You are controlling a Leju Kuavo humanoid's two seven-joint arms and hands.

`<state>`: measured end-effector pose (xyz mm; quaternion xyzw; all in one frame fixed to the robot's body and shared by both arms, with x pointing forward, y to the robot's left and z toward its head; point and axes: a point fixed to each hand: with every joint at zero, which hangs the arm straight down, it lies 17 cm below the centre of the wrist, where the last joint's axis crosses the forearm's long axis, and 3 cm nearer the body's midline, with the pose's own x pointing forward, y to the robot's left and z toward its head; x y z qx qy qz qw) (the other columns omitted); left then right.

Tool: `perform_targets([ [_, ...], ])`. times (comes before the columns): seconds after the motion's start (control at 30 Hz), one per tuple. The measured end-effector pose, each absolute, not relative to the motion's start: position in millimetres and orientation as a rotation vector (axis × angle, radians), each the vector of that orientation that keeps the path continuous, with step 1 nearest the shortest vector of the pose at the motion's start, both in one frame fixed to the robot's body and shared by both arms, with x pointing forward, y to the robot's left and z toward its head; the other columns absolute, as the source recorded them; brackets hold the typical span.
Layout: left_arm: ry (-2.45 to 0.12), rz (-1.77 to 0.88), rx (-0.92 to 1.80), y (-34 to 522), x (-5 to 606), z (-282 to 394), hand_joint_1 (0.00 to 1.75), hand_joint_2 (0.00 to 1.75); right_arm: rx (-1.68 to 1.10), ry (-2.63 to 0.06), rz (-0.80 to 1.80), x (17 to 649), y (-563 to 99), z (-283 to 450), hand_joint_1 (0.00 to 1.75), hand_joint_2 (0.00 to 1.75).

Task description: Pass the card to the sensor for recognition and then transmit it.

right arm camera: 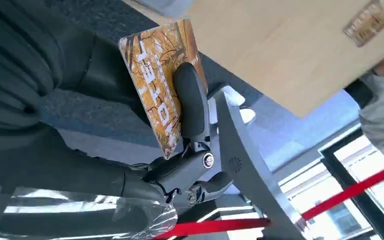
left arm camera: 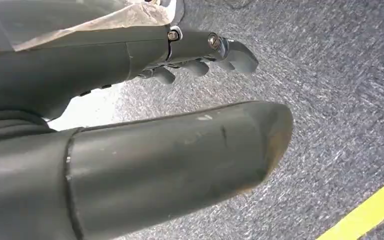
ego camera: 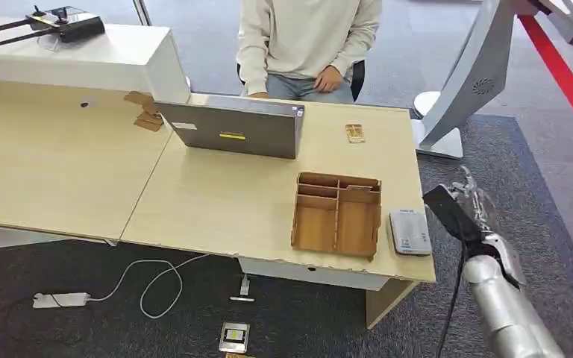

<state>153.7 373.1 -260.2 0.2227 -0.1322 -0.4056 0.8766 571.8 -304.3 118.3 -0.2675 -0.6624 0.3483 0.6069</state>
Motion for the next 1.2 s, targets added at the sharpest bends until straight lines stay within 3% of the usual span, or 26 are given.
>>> perform_targets([
  [0.47, -0.307, -0.908, 0.459, 368.6, 158.2, -259.6, 0.00, 0.00, -0.634, -1.786, 0.687, 584.2, -289.2, 234.7, 1.75, 1.75],
  [1.2, -0.318, -0.994, 0.453, 362.5, 177.3, -255.7, 0.00, 0.00, -0.786, -1.826, 1.008, 627.4, -217.0, 306.5, 1.75, 1.75],
])
